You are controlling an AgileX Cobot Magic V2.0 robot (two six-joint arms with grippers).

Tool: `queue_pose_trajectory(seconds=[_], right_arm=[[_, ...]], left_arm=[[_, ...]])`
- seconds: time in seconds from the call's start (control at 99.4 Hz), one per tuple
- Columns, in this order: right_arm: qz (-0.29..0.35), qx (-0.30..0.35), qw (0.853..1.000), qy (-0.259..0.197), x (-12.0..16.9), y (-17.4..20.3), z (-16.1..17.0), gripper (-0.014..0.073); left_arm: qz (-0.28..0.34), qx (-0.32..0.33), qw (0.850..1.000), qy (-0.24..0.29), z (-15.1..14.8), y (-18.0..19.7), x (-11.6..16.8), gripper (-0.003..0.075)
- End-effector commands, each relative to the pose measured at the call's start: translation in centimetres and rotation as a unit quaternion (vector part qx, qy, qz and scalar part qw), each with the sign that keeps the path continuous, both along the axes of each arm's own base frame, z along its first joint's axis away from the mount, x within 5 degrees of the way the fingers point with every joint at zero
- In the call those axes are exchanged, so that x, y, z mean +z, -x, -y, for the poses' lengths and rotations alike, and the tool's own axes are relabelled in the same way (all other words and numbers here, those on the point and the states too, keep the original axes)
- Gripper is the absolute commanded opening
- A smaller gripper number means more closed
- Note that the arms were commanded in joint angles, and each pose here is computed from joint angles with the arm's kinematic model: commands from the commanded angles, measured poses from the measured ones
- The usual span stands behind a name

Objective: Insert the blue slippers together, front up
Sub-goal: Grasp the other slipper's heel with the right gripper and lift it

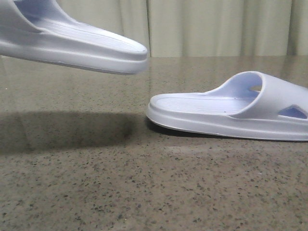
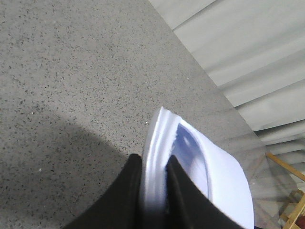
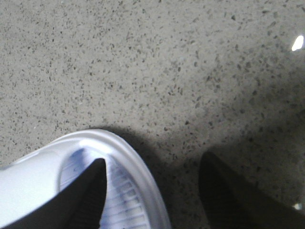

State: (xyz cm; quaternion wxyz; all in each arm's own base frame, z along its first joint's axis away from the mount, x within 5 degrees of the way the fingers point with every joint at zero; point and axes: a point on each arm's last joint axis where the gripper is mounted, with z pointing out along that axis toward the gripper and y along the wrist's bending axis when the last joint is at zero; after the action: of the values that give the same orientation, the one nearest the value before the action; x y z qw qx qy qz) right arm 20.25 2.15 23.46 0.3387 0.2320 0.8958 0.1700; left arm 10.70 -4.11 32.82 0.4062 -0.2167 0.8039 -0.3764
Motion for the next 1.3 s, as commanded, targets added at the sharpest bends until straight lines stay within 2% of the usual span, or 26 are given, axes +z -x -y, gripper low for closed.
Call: queue_pose_trajectory(seconds=[0.0, 0.251, 0.402, 0.473, 0.604, 0.664, 0.966, 1.086, 1.288], right_arm=[[-0.004, 0.004, 1.000, -0.011, 0.3, -0.3, -0.4, 0.0370], [-0.007, 0.055, 0.998, -0.011, 0.2, 0.1, -2.5, 0.0370], [-0.004, 0.061, 0.998, -0.011, 0.3, 0.1, -2.7, 0.0350], [0.000, 0.059, 0.998, -0.011, 0.3, 0.1, -2.7, 0.0260], [0.016, 0.055, 0.998, -0.010, 0.5, -0.2, -2.7, -0.0013], [0.029, 0.050, 0.998, -0.010, 0.6, -0.4, -2.6, -0.0107], [0.135, 0.021, 0.991, -0.009, 2.7, -1.7, -2.3, -0.0107], [0.188, 0.015, 0.982, -0.014, 5.1, -2.3, -2.3, -0.0107], [0.273, 0.016, 0.961, -0.031, 10.9, -1.9, -2.3, -0.0107]], left_arm=[[0.041, 0.016, 0.999, 0.028, -0.1, -0.2, 1.7, 0.0016], [0.041, 0.016, 0.999, 0.028, -0.1, -0.2, 1.7, 0.0016], [0.041, 0.016, 0.999, 0.029, -0.1, -0.2, 1.7, 0.0016], [0.041, 0.016, 0.999, 0.029, -0.1, -0.2, 1.7, 0.0016], [0.041, 0.016, 0.999, 0.029, -0.1, -0.2, 1.7, 0.0016], [0.041, 0.016, 0.999, 0.029, -0.1, -0.2, 1.7, 0.0016], [0.040, 0.015, 0.999, 0.029, 0.0, -0.2, 1.7, 0.0016], [0.039, 0.014, 0.999, 0.029, 0.0, -0.2, 1.7, 0.0016], [0.038, 0.014, 0.999, 0.029, 0.0, -0.2, 1.7, 0.0016]])
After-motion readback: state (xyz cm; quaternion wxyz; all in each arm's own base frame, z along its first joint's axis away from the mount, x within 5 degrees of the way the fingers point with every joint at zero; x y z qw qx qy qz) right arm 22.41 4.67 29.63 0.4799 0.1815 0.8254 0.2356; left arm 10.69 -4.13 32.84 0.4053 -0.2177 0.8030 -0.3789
